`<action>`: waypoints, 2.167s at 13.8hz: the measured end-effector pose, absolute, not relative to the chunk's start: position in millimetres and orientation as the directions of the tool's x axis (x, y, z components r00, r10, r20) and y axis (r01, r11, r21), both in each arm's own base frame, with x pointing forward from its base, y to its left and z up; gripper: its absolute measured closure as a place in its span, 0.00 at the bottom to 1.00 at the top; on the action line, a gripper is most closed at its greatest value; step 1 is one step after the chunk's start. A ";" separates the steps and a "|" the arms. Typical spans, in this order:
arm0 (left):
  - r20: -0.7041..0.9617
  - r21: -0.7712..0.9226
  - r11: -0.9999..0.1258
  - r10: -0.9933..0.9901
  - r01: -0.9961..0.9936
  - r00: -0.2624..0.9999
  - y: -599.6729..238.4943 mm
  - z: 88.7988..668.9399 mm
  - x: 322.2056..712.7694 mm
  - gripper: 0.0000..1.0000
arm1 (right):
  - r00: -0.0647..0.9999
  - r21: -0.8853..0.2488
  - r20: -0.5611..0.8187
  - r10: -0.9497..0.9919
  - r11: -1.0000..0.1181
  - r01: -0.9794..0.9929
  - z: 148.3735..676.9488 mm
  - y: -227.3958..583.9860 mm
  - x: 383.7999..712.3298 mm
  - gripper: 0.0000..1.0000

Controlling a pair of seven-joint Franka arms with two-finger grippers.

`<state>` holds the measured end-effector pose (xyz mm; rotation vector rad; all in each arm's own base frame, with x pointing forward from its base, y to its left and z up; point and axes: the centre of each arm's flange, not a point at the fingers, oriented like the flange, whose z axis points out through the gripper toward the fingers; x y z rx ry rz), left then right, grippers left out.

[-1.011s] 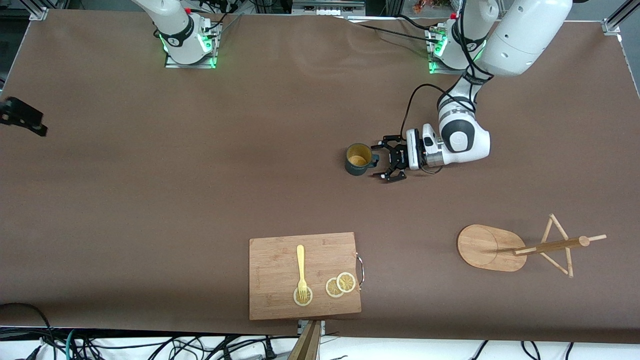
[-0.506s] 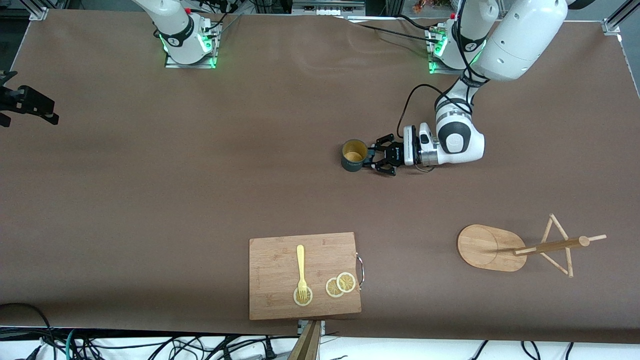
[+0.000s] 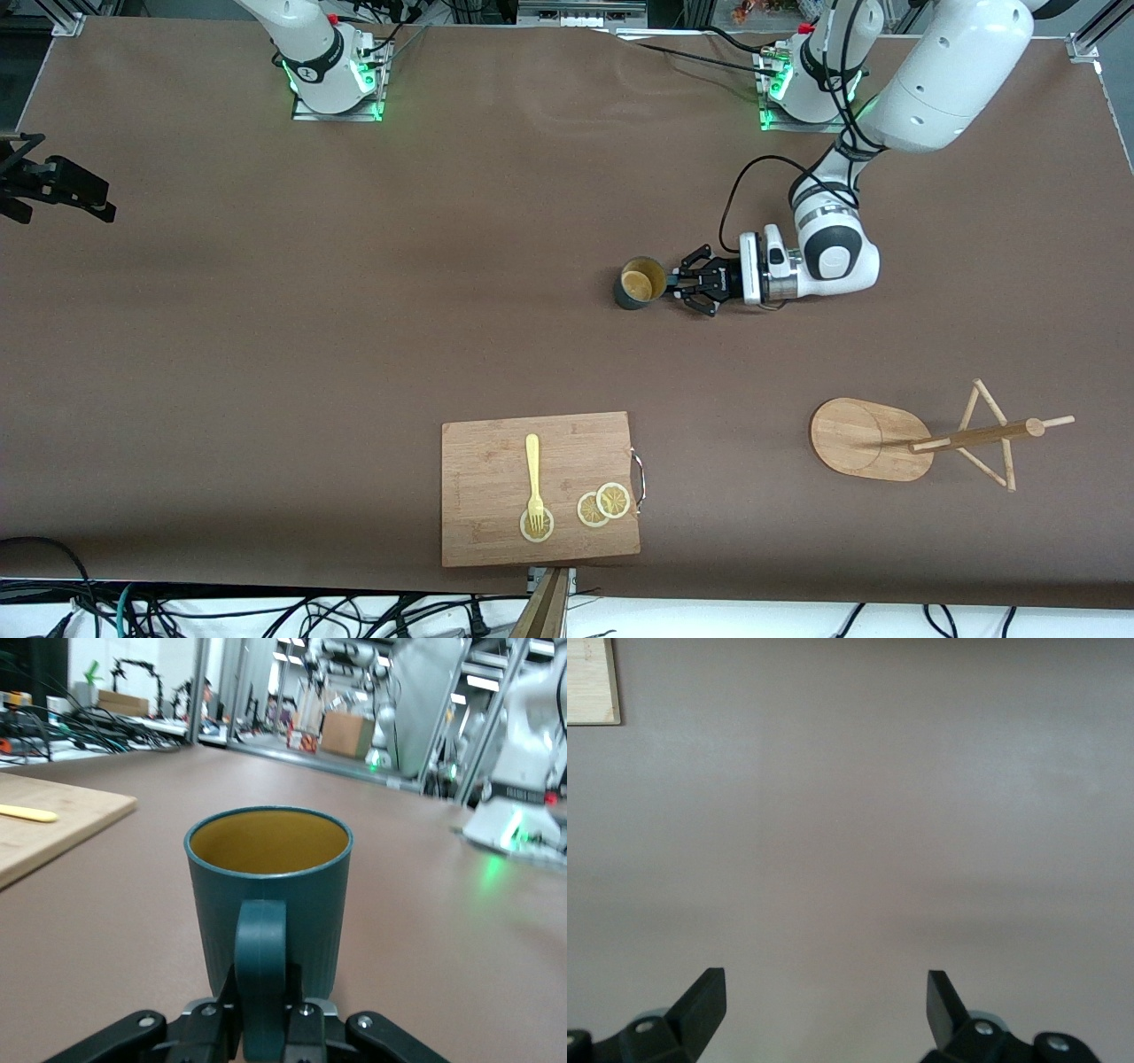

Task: Pass cup and hang on rack
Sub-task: 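Lift and carry the mug with the left gripper toward the wooden rack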

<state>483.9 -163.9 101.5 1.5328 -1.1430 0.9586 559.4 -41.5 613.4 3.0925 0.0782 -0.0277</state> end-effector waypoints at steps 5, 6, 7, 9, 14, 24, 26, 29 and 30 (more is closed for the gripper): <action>0.891 0.444 -0.133 -0.037 -0.886 0.452 -117.2 115.0 497.4 0.79 | 0.999 0.052 -0.025 0.044 -0.998 0.045 611.1 -43.9 560.3 0.00; 0.866 0.492 -0.129 -0.026 -0.861 0.499 -101.0 118.9 500.3 0.79 | 0.999 0.052 -0.027 0.039 -0.998 0.040 609.4 -46.5 561.4 0.00; 0.839 0.536 -0.129 -0.027 -0.834 0.543 -82.3 125.5 504.3 0.79 | 0.999 0.053 -0.030 0.033 -0.998 0.035 607.1 -49.1 563.3 0.00; 0.774 0.627 -0.127 -0.013 -0.769 0.633 -43.3 145.1 510.5 0.79 | 0.999 0.056 -0.029 0.028 -0.998 0.030 604.5 -51.4 567.7 0.00; 0.555 0.832 -0.077 0.140 -0.549 0.820 45.1 170.3 502.4 0.79 | 0.999 0.058 -0.019 0.031 -0.998 0.032 606.5 -48.6 571.7 0.00; -0.038 0.987 0.163 0.243 -0.002 0.969 174.9 224.1 507.4 0.79 | 0.999 0.063 -0.009 0.032 -0.998 0.032 607.6 -48.0 572.8 0.00; -0.167 0.975 0.180 0.223 0.128 0.960 192.1 235.1 529.3 0.79 | 1.000 0.065 -0.009 0.028 -0.997 0.029 607.7 -50.0 572.7 0.00; -0.268 0.955 0.186 0.214 0.230 0.939 221.6 246.8 566.0 0.79 | 1.000 0.065 -0.009 0.026 -0.998 0.026 607.9 -51.6 572.6 0.00; -0.289 0.949 0.188 0.214 0.251 0.933 229.2 248.3 574.9 0.79 | 1.000 0.065 -0.009 0.026 -0.998 0.026 607.9 -51.7 572.6 0.00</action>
